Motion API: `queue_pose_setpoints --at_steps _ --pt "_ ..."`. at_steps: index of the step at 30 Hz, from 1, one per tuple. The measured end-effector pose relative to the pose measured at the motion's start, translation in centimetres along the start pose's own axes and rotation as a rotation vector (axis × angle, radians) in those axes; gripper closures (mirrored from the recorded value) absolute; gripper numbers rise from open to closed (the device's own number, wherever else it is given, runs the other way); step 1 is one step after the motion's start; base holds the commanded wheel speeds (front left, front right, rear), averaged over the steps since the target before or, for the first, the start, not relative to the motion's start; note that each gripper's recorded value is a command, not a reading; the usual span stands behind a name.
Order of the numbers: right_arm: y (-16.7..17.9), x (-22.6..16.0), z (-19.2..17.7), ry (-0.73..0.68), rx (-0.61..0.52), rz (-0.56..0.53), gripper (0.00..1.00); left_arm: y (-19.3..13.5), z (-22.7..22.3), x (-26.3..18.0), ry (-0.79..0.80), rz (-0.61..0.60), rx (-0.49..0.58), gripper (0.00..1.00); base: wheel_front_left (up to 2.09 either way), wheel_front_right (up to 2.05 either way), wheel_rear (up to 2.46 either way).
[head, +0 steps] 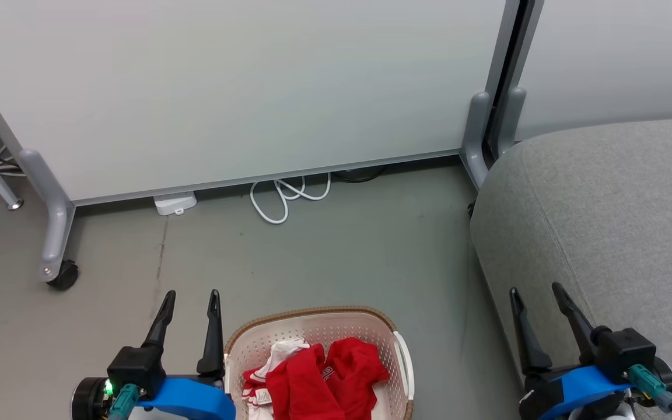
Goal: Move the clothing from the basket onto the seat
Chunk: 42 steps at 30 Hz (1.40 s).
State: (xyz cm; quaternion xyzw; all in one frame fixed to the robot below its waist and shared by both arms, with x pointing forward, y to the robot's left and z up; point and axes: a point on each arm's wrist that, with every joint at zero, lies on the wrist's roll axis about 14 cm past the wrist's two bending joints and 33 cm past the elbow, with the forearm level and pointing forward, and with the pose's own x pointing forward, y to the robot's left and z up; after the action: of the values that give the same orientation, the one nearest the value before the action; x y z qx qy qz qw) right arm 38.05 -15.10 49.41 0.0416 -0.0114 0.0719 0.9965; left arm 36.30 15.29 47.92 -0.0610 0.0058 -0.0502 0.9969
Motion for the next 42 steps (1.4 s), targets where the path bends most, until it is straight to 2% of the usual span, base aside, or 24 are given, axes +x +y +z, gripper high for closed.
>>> queue_pose_setpoints --at_steps 9,15,23,29,37,42 --pt "-0.7 1.1 -0.8 0.018 0.007 -0.016 0.00 -1.3 -2.6 2.3 0.081 -0.058 0.018 0.00 0.00 0.00 0.00" --pt "-0.9 3.0 -2.0 0.040 0.021 -0.010 0.00 -2.6 -6.2 4.7 0.183 -0.119 0.026 0.00 0.00 0.00 0.00" --pt "-1.8 5.8 -4.7 0.087 0.045 -0.017 0.00 -5.3 -13.1 8.5 0.369 -0.240 0.050 0.00 0.00 0.00 0.00" --pt "-2.5 7.0 -6.1 0.107 0.063 -0.026 0.00 -6.0 -19.0 9.6 0.521 -0.300 0.072 0.00 0.00 0.00 0.00" --pt "-3.6 7.0 -7.8 0.149 0.087 -0.050 0.00 -6.1 -26.0 9.8 0.706 -0.384 0.149 0.00 0.00 0.00 0.00" --pt "-4.4 6.5 -9.2 0.187 0.101 -0.074 0.00 -5.4 -29.8 10.0 0.794 -0.391 0.188 0.00 0.00 0.00 0.00"
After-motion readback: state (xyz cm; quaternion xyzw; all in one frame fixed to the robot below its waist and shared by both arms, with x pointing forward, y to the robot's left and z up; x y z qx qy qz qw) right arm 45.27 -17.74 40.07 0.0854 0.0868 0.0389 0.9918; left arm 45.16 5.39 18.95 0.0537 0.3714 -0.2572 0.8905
